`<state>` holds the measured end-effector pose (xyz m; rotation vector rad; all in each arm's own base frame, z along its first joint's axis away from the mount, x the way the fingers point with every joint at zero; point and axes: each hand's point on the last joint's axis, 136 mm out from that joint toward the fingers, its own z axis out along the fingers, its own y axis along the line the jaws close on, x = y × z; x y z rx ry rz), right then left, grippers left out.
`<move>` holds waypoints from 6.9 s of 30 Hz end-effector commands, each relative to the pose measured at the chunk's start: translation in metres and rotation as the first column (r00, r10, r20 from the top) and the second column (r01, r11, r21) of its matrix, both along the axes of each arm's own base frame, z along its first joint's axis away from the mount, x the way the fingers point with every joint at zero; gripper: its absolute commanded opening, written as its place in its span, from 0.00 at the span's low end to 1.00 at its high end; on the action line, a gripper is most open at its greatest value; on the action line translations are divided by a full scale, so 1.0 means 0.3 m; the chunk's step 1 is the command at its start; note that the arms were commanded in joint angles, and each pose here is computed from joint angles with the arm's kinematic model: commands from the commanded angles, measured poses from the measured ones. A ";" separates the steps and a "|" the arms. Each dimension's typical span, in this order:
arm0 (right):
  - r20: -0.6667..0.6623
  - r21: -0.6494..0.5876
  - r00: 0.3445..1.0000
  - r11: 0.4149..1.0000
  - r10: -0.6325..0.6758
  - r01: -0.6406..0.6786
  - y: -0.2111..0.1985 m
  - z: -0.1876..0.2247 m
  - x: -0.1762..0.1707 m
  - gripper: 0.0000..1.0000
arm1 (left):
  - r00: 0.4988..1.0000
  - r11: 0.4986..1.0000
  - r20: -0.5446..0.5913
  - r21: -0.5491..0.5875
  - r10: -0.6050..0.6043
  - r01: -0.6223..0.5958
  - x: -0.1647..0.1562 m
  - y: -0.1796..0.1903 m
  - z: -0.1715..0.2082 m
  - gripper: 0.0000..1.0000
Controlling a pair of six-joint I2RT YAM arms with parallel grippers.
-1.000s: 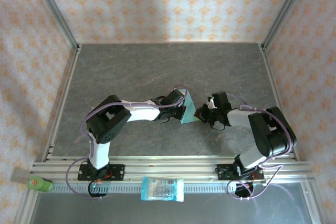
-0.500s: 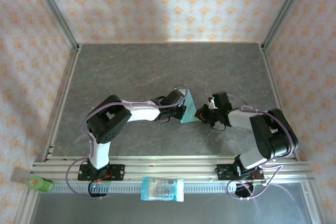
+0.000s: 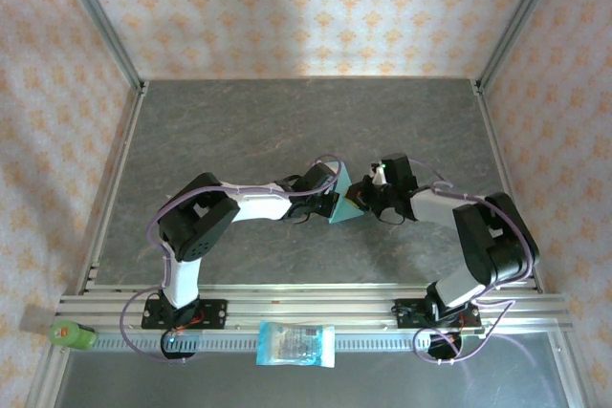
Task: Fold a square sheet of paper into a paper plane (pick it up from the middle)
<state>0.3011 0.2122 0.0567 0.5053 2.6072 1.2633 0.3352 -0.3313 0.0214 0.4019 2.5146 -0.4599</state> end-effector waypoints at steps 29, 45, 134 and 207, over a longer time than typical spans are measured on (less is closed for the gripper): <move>-0.107 -0.094 0.994 0.995 0.026 -0.036 0.008 -0.156 -0.030 0.00 | 0.995 0.996 -0.092 0.083 -0.022 0.030 -0.061 0.051 -0.128 0.00; -0.017 -0.048 1.000 0.999 0.018 -0.019 0.016 -0.054 0.073 0.00 | 0.995 0.995 -0.099 0.099 -0.024 0.033 -0.069 0.066 -0.140 0.00; -0.162 -0.159 0.985 0.987 -0.062 0.036 -0.069 -0.249 -0.057 0.00 | 0.990 0.963 -0.138 -0.262 0.033 -0.069 -0.082 -0.038 0.223 0.09; -0.186 -0.199 0.981 0.980 -0.051 0.013 -0.092 -0.289 -0.092 0.00 | 0.897 0.977 -0.417 -0.203 -0.149 0.068 -0.280 0.026 -0.045 0.00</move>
